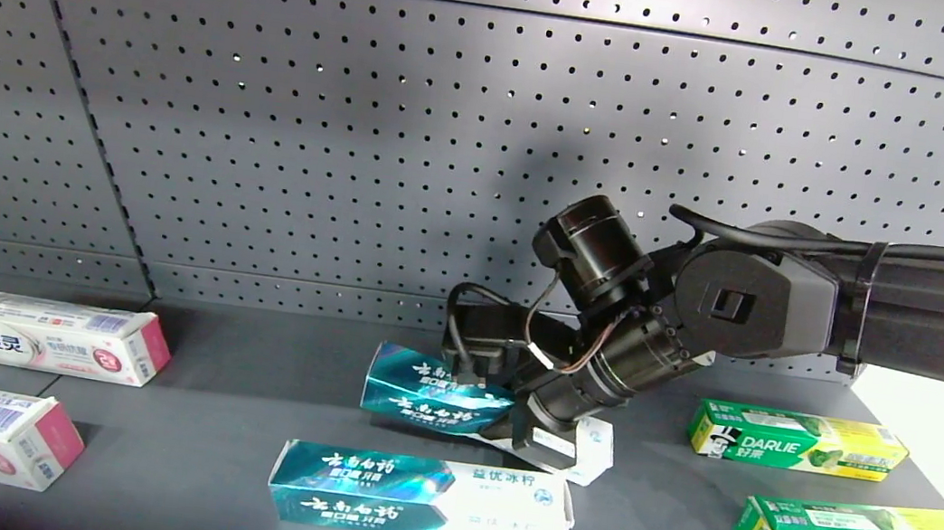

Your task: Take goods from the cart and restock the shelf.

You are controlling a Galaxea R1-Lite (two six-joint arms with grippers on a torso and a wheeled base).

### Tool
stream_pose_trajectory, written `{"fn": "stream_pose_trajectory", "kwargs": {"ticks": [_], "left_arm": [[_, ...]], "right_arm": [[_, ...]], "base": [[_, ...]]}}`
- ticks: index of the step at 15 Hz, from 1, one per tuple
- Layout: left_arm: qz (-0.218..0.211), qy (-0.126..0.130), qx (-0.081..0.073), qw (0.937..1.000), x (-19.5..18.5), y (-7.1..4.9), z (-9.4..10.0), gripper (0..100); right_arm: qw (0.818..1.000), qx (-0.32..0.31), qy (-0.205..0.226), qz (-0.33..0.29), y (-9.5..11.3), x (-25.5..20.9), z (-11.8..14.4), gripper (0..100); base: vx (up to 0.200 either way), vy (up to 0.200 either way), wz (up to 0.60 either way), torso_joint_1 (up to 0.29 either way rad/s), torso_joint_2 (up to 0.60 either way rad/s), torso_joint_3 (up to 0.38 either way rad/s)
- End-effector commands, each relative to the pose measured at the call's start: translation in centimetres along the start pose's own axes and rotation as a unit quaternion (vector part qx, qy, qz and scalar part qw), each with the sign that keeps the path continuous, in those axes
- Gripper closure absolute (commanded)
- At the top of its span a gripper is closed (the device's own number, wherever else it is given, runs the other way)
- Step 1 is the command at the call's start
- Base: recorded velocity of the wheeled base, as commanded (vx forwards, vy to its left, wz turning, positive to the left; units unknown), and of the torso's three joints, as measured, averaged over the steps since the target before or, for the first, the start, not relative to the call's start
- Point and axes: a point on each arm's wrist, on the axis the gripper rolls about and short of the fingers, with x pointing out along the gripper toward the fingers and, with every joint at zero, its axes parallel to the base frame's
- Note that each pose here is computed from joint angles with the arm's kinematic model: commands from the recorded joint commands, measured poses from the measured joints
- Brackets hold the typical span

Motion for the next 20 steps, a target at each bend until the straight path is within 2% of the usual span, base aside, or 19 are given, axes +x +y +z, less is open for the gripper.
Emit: {"fn": "stream_pose_trajectory", "kwargs": {"ticks": [1,5,6,20], "left_arm": [[0.000,0.001,0.000,1.0000,0.01,0.00,0.00,0],[0.000,0.001,0.000,1.0000,0.01,0.00,0.00,0],[-0.001,0.001,0.000,1.0000,0.01,0.00,0.00,0],[0.000,0.001,0.000,1.0000,0.01,0.00,0.00,0]], "right_arm": [[1.000,0.000,0.000,0.000,-0.08,0.14,0.02,100],[1.000,0.000,0.000,0.000,-0.06,0.17,0.00,100],[1.000,0.000,0.002,0.000,-0.05,0.17,-0.02,0],[1.000,0.011,0.004,-0.009,-0.70,-0.43,-0.78,0]], "base": [[0.000,0.000,0.00,0.000,0.00,0.000],[0.000,0.000,0.00,0.000,0.00,0.000],[0.000,0.000,0.00,0.000,0.00,0.000],[0.000,0.000,0.00,0.000,0.00,0.000]]}}
